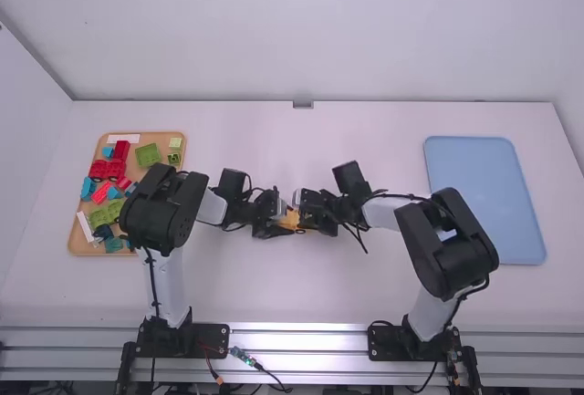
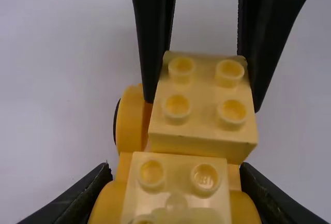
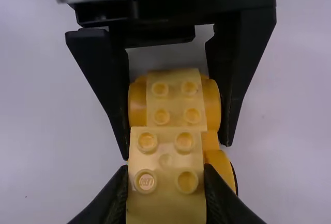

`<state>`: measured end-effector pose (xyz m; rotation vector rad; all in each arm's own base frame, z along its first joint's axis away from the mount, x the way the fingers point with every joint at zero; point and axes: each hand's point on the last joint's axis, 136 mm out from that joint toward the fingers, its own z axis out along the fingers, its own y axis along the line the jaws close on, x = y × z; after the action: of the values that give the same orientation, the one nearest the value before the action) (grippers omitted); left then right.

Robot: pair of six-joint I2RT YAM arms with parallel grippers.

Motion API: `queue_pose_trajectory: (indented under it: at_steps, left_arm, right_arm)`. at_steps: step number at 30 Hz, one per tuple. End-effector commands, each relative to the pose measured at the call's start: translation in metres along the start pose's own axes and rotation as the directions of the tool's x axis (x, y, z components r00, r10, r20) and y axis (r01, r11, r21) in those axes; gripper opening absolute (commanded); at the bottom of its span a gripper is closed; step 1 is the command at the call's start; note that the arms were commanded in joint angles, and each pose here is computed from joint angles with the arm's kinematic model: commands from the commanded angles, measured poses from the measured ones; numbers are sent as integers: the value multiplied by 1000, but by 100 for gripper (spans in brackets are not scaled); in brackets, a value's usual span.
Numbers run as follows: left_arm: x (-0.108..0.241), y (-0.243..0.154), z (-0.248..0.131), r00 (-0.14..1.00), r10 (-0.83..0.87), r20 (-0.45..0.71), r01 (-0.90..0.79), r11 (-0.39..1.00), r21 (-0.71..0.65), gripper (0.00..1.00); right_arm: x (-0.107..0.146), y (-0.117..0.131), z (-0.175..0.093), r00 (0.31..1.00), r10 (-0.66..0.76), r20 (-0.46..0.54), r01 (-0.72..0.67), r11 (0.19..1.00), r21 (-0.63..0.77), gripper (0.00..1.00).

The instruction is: Assemble lego blocks to make yellow taxi

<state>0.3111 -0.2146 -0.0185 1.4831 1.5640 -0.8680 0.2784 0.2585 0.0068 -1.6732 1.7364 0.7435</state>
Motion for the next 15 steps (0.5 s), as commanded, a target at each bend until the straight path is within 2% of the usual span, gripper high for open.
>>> queue_pose_trajectory:
  at_steps: [1,6,15]
  left_arm:
    - [12,-13,5,999,-26,-48,28,999,26,13]
    - [11,-21,5,999,-6,-33,8,998,59,13]
    - [8,-12,5,999,18,-27,-17,999,28,16]
  right_arm:
    - [-11,-3,0,999,-25,24,25,1000,1,9]
    - [-7,-7,0,1000,-23,3,23,999,23,9]
    - [-11,7,5,1000,-20,10,20,999,-31,8]
